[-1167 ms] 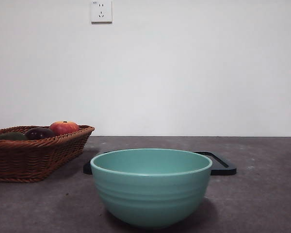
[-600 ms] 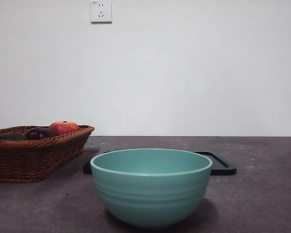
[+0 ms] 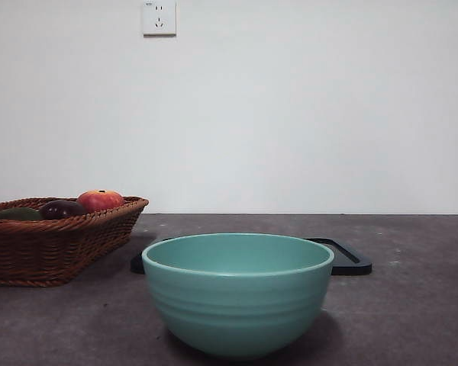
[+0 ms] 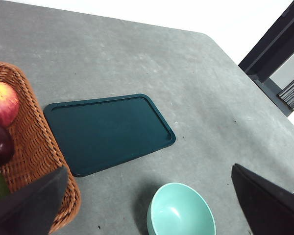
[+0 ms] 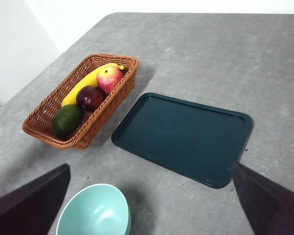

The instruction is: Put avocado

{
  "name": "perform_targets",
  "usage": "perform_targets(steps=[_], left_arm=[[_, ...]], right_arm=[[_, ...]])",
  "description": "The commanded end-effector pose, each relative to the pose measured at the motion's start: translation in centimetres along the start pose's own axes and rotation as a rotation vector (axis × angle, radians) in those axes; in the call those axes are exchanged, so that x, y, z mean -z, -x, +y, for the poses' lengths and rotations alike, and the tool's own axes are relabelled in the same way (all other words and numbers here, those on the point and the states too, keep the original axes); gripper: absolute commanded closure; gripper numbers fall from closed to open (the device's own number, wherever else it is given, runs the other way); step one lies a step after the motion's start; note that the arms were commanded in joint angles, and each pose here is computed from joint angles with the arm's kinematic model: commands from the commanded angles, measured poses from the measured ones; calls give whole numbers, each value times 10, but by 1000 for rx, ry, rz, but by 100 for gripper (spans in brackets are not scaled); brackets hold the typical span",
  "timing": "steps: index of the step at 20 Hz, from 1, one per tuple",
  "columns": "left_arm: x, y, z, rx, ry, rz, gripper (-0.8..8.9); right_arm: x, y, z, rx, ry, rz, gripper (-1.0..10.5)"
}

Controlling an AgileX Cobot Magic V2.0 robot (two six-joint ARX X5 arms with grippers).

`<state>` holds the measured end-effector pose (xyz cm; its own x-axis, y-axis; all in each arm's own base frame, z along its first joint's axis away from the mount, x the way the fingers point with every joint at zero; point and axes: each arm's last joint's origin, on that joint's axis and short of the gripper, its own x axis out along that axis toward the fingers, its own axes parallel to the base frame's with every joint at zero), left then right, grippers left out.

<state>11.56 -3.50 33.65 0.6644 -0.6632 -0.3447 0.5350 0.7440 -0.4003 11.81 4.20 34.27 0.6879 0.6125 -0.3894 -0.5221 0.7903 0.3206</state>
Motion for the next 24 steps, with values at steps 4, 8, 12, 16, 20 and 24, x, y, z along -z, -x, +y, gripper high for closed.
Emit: perform_targets(steps=[4, 8, 12, 16, 20, 24], left_arm=[[-3, -14, 10, -86, 61, 99, 253], [-5, -40, 32, -270, 122, 246, 252], [-10, -75, 58, -398, 161, 370, 252], [-7, -113, 87, -493, 193, 492, 253], [6, -145, 112, -544, 214, 576, 253], [17, -167, 129, -547, 226, 607, 253]], right_arm=[[-5, 2, 2, -9, 17, -17, 388], [-5, 2, 2, -13, 16, -16, 388], [-5, 2, 3, -18, 17, -15, 388], [-5, 2, 3, -18, 17, -15, 388], [-5, 2, 3, -18, 17, -15, 388], [-5, 2, 3, -18, 17, -15, 388]])
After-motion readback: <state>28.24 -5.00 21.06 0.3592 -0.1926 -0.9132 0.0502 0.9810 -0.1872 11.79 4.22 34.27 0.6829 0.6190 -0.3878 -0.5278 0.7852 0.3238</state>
